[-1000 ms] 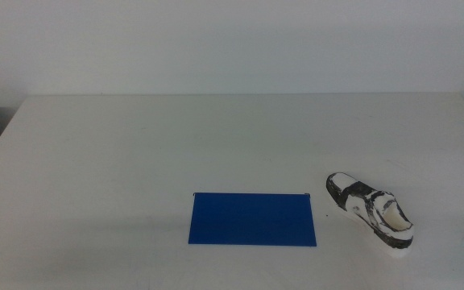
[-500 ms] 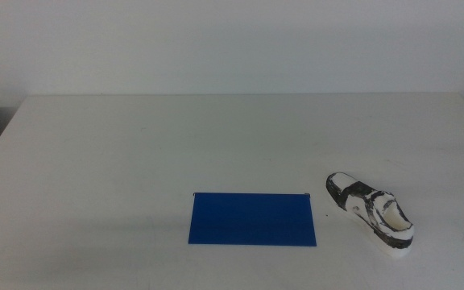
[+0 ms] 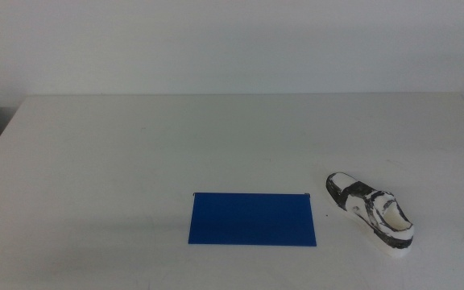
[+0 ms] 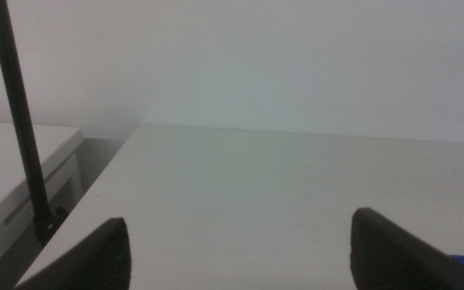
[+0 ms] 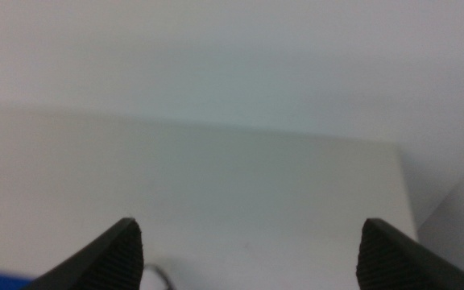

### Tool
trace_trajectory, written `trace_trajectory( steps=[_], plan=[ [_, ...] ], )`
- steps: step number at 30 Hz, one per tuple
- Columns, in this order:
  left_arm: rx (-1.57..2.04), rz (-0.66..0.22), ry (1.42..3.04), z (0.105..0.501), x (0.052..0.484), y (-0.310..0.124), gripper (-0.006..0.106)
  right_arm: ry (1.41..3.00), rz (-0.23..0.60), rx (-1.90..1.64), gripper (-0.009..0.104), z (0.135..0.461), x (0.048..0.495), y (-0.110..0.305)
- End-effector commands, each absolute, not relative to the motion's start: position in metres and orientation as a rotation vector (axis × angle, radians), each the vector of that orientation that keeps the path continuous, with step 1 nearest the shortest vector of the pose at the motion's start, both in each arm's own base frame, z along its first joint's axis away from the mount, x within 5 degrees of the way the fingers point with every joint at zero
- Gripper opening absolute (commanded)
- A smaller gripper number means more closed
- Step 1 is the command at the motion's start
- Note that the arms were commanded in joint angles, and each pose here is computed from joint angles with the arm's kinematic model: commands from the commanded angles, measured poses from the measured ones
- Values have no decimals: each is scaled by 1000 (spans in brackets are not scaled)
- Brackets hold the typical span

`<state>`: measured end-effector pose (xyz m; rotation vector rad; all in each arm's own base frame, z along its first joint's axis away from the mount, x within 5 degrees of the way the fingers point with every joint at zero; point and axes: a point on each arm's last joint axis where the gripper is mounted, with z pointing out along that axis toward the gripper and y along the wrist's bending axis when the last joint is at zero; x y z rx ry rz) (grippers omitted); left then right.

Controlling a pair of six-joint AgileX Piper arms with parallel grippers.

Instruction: Use one arm to grab the shoe from the table and place it on the mat.

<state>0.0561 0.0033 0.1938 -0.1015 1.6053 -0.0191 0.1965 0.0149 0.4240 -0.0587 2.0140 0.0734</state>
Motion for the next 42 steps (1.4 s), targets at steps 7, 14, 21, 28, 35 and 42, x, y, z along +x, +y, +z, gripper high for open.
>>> trace_trajectory(
  steps=[7,14,21,28,35,42],
  plan=[
    [-91,-36,1523,200,56,2,94,2271,134,-252,92,433,263,44],
    [-91,-36,1523,200,56,2,94,2516,146,-323,92,384,305,61],
    [-91,-36,1523,200,56,2,94,2683,138,-345,92,339,333,67],
    [-91,-36,1523,200,56,2,94,2772,49,-443,92,305,348,80],
    [-91,-36,1523,200,56,2,94,2802,-122,-593,92,280,357,94],
    [-91,-36,1523,200,56,2,94,2795,-102,-642,92,248,354,103]
  ],
)
